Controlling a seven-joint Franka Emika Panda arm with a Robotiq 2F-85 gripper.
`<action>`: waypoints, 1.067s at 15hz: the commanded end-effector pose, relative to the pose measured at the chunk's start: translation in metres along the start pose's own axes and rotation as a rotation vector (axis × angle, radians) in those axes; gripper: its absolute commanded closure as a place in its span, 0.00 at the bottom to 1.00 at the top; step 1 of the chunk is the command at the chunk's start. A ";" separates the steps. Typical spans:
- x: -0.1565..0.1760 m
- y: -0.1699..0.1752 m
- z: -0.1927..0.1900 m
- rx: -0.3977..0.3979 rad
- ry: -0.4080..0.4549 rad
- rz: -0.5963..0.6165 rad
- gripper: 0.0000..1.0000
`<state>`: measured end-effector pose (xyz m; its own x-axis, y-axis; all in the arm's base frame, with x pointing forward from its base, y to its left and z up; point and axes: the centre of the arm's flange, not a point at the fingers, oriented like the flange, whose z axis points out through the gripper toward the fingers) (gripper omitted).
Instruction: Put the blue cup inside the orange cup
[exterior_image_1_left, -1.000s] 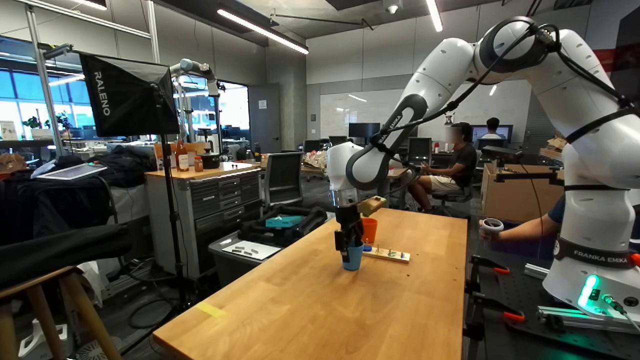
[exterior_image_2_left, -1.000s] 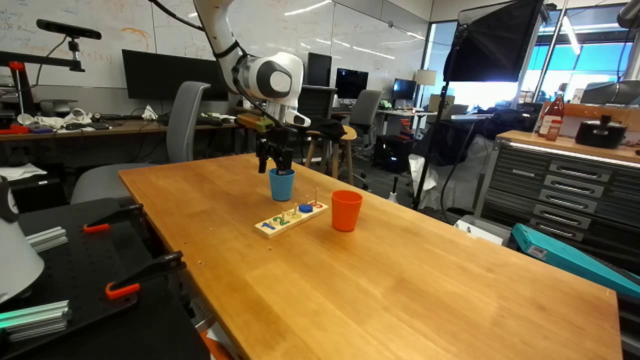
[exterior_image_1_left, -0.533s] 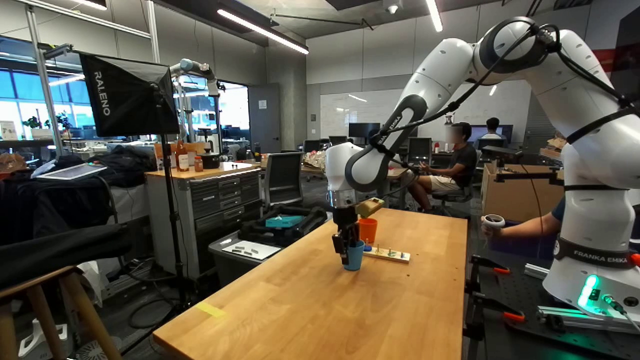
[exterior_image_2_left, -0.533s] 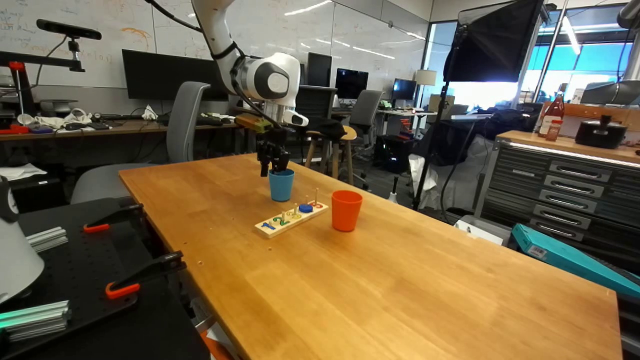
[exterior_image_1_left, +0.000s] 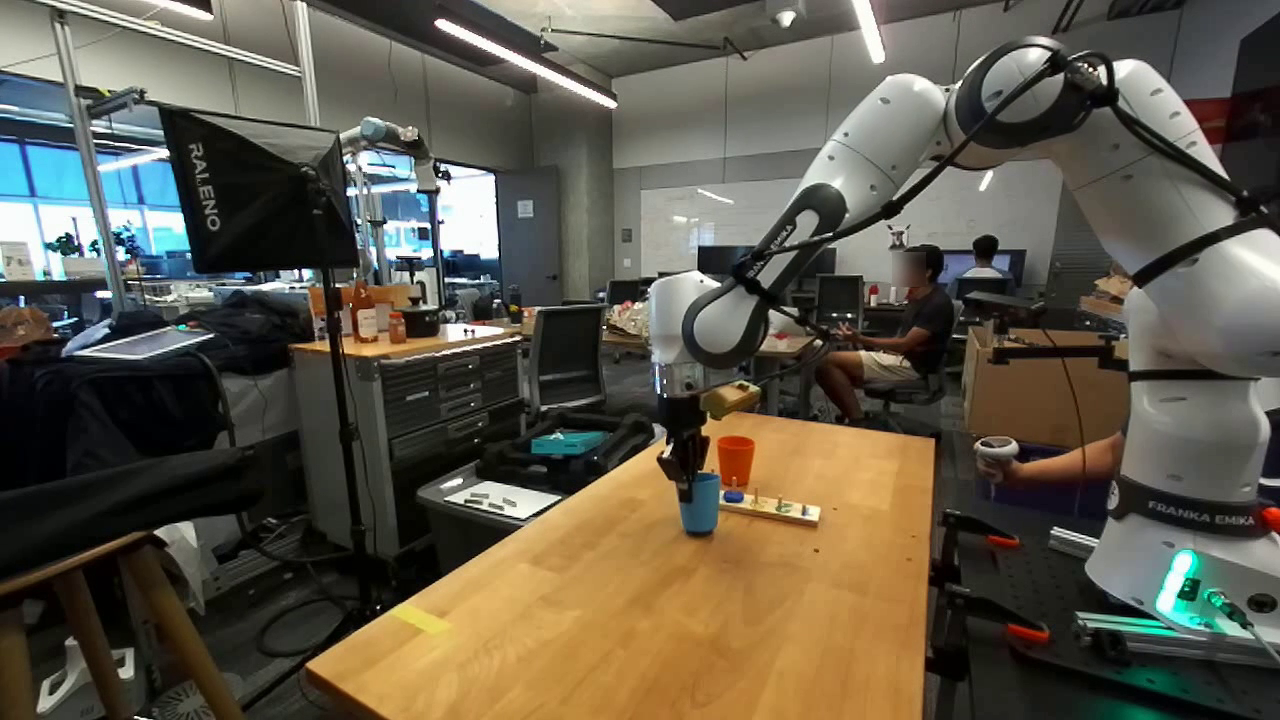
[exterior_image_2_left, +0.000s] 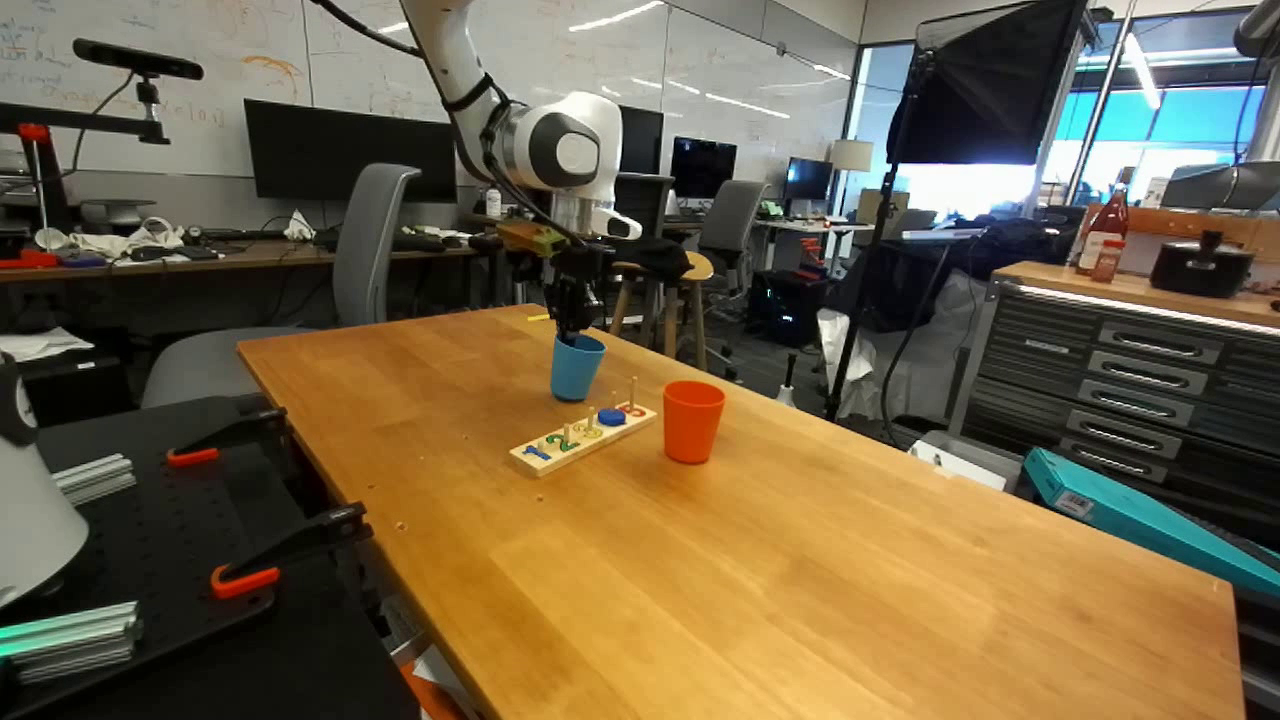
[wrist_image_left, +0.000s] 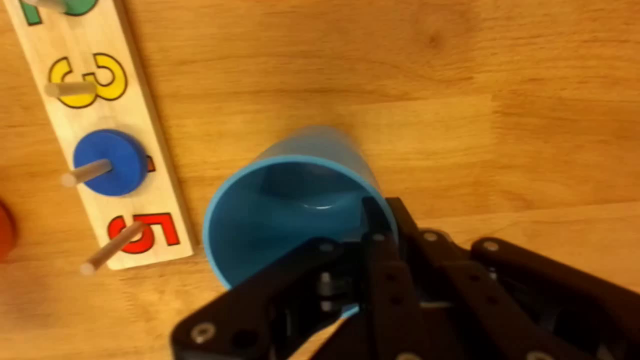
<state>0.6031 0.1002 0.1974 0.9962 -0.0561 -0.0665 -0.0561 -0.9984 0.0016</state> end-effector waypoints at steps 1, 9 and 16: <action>0.016 0.026 -0.008 -0.002 -0.010 0.094 0.99; 0.074 0.010 -0.153 0.046 0.113 0.188 0.99; 0.079 0.094 -0.201 -0.071 0.159 0.372 0.99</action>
<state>0.6904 0.0304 0.3838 0.9337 -0.3400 0.1119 -0.3423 -0.9396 0.0009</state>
